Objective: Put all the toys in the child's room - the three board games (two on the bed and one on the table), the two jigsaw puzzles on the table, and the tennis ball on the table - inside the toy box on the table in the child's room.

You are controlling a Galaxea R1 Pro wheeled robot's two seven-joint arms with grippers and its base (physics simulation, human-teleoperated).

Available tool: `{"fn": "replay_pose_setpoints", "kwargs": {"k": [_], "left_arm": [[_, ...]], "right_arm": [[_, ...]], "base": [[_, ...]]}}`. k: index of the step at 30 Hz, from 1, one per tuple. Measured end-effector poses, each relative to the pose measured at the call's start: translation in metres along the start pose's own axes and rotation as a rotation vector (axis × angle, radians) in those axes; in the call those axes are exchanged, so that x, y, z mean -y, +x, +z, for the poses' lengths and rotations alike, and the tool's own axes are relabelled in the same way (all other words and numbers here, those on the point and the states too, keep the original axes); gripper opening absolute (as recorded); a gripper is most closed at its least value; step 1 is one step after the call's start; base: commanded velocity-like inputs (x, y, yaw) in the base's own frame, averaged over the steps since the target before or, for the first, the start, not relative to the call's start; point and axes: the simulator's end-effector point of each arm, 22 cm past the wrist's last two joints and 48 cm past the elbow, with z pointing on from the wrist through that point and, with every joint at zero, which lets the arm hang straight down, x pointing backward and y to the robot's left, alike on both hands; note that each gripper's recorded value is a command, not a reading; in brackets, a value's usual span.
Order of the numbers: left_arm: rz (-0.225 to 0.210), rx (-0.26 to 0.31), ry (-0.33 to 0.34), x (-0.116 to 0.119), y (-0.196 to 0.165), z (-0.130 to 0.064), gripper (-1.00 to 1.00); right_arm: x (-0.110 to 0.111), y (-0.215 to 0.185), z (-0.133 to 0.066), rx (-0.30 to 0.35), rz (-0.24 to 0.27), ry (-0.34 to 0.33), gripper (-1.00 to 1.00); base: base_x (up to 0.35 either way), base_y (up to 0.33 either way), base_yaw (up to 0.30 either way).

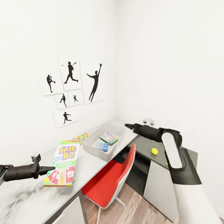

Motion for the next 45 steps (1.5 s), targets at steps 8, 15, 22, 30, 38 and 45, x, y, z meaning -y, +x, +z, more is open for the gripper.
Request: {"fn": "replay_pose_setpoints", "kwargs": {"k": [8,15,22,30,38,45], "left_arm": [[-0.001,-0.002,0.001,0.0,0.0,0.001,-1.0],[0.0,0.0,0.002,0.0,0.0,0.001,-1.0],[0.013,-0.001,0.002,0.0,0.0,0.001,-1.0],[0.016,-0.002,0.001,0.0,0.0,0.001,-1.0],[0.016,-0.002,0.002,0.0,0.001,0.002,-1.0],[0.019,-0.002,0.003,0.0,0.001,0.002,-1.0]], "right_arm": [[0.037,-0.052,0.039,-0.065,0.023,0.175,1.0],[0.064,-0.036,0.056,-0.16,0.074,0.229,1.0],[0.061,-0.038,0.055,-0.155,0.079,0.216,1.0],[0.047,-0.052,0.048,-0.108,0.051,0.191,1.0],[0.048,-0.051,0.046,-0.103,0.049,0.193,1.0],[0.043,-0.049,0.049,-0.103,0.051,0.186,1.0]], "base": [[0.015,-0.009,0.0],[0.001,-0.157,0.0],[0.031,-0.28,0.0],[0.124,-0.156,0.0],[0.186,-0.106,0.0],[0.221,-0.168,0.053]]}}
